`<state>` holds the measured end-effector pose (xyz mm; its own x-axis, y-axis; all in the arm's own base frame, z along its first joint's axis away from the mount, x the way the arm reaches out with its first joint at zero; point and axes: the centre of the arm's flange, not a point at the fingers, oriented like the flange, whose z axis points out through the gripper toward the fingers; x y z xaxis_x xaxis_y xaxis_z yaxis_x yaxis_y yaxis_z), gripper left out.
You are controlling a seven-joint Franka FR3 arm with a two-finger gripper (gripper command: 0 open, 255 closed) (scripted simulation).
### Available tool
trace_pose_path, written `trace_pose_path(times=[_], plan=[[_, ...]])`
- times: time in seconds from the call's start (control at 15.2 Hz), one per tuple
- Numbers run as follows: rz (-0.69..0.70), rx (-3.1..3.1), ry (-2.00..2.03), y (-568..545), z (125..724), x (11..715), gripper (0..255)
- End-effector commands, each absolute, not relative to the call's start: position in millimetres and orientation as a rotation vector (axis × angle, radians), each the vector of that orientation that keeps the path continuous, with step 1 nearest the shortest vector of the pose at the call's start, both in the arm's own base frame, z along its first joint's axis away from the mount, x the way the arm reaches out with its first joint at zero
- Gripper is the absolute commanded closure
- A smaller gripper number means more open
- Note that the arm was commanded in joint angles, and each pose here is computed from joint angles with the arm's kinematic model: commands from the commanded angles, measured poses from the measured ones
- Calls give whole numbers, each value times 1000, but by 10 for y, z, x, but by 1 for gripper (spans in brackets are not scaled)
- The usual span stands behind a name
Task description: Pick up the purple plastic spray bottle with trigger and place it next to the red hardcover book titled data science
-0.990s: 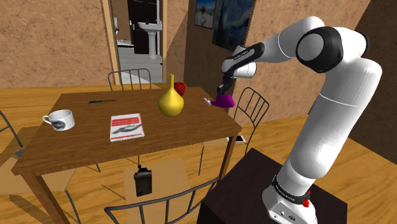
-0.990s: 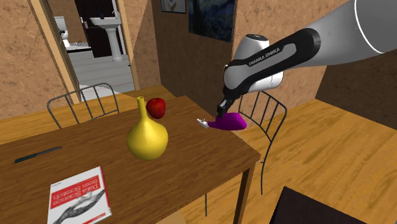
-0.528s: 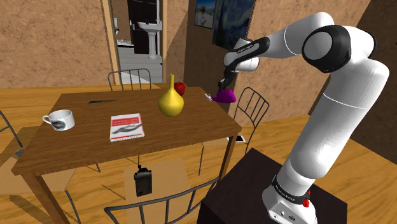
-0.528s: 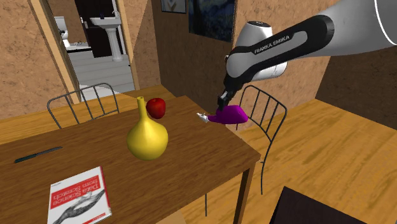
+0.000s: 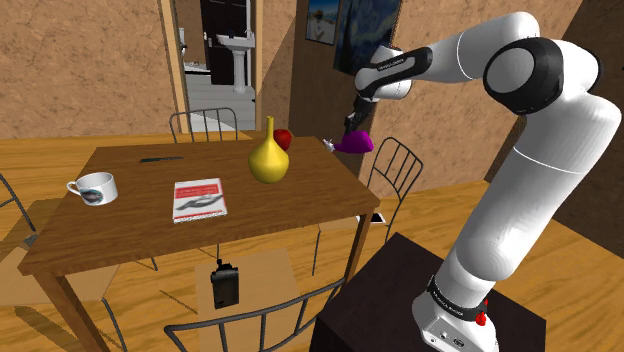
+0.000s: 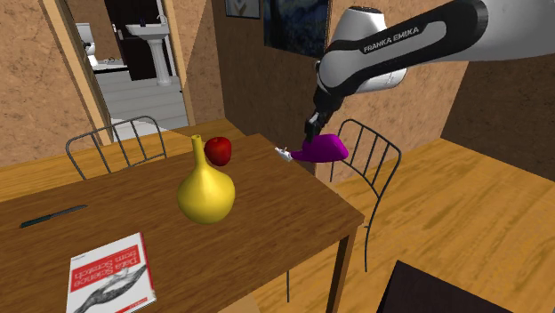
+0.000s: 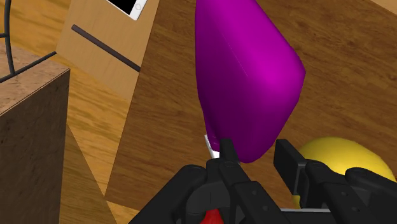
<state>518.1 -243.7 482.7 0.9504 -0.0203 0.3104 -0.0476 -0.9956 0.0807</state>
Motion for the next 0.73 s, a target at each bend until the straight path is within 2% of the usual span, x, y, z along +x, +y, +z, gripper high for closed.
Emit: trace_pose_path(times=[0.0, 0.66], plan=[[478, 3016, -53, -2438, 4932, 5176, 255], [478, 3016, -53, -2438, 5460, 5176, 255]])
